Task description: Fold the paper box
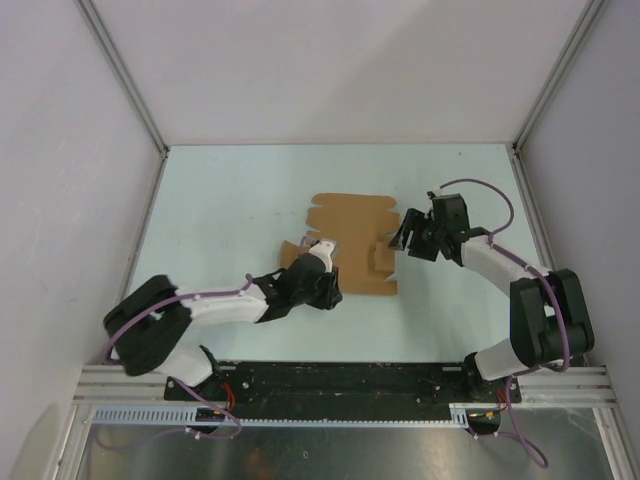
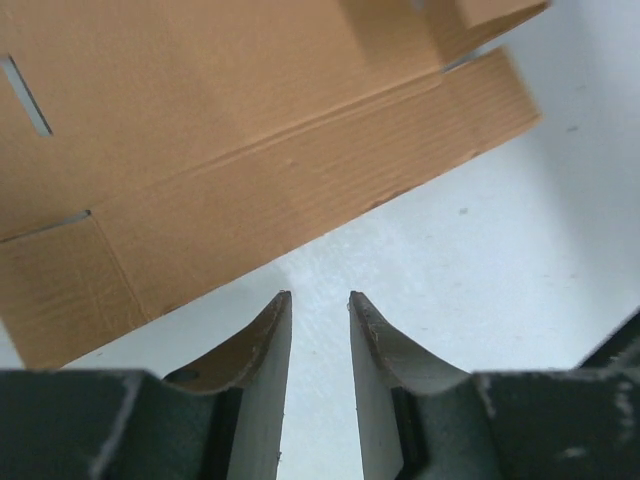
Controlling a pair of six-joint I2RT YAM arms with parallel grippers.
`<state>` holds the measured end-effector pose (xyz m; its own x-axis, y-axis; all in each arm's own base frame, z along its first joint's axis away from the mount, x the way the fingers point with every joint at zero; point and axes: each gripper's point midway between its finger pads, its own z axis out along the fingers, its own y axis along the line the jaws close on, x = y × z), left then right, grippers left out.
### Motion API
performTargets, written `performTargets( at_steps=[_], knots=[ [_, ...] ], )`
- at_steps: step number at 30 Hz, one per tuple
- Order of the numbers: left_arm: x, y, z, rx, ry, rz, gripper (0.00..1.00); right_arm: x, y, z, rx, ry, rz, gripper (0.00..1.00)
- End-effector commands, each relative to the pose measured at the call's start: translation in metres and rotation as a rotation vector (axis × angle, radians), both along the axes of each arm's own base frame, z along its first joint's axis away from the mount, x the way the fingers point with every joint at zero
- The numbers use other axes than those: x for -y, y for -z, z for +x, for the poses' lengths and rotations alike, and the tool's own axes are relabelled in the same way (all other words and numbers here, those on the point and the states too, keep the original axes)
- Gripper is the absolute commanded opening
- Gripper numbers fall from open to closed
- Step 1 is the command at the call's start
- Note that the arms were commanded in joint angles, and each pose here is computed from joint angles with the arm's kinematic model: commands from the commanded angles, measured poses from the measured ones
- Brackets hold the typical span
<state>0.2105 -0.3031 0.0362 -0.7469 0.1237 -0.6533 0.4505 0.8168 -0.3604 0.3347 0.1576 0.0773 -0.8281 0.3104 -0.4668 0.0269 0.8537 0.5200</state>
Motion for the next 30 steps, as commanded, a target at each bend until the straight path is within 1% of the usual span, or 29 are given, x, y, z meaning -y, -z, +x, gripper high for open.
performTargets(
  at_steps=[1,2,3,4,6,8,9,11,12,16,17,18,19,22,26,29,30],
  knots=[
    [0.007,-0.068,0.006,0.123,0.032,-0.114,0.35,0.013,-0.023,0.006,0.046,0.015,0.014,0.69],
    [0.007,-0.077,0.007,0.141,0.032,-0.123,0.35,0.017,-0.023,0.007,0.047,0.024,0.015,0.69],
    [0.008,-0.096,0.009,0.176,0.033,-0.157,0.35,0.020,-0.023,0.008,0.044,0.032,0.017,0.69],
    [0.008,-0.103,0.010,0.195,0.037,-0.162,0.35,0.027,-0.022,0.011,0.041,0.055,0.020,0.69],
    [0.007,-0.112,0.017,0.226,0.015,-0.164,0.34,0.031,-0.022,0.016,0.035,0.081,0.043,0.69],
    [0.007,-0.109,0.027,0.237,-0.005,-0.137,0.33,0.033,-0.016,0.020,0.014,0.100,0.067,0.66],
    [0.008,-0.092,0.032,0.209,-0.005,-0.097,0.32,0.032,-0.017,0.024,0.026,0.102,0.082,0.65],
    [0.010,-0.084,0.044,0.211,-0.018,-0.074,0.29,0.031,-0.010,0.029,0.015,0.101,0.102,0.61],
    [0.010,-0.066,0.048,0.193,-0.019,-0.033,0.28,0.031,-0.010,0.034,0.025,0.111,0.114,0.58],
    [0.013,-0.044,0.062,0.182,-0.035,0.012,0.22,0.032,-0.003,0.046,0.040,0.115,0.141,0.55],
    [0.015,-0.043,0.065,0.187,-0.038,0.006,0.22,0.031,0.004,0.047,0.028,0.114,0.144,0.54],
    [0.015,-0.041,0.067,0.187,-0.040,0.008,0.21,0.033,0.002,0.054,0.054,0.117,0.154,0.54],
    [0.015,-0.033,0.068,0.177,-0.043,0.022,0.19,0.031,0.005,0.055,0.048,0.116,0.163,0.52],
    [0.018,-0.029,0.074,0.175,-0.047,0.025,0.16,0.033,0.012,0.061,0.048,0.122,0.170,0.48],
    [0.021,-0.016,0.076,0.153,-0.039,0.042,0.15,0.033,0.017,0.069,0.060,0.120,0.176,0.49],
    [0.022,-0.006,0.073,0.130,-0.025,0.052,0.11,0.030,0.023,0.075,0.046,0.106,0.183,0.52],
    [0.021,-0.003,0.073,0.127,-0.024,0.056,0.09,0.029,0.024,0.076,0.044,0.103,0.184,0.54]
  ],
)
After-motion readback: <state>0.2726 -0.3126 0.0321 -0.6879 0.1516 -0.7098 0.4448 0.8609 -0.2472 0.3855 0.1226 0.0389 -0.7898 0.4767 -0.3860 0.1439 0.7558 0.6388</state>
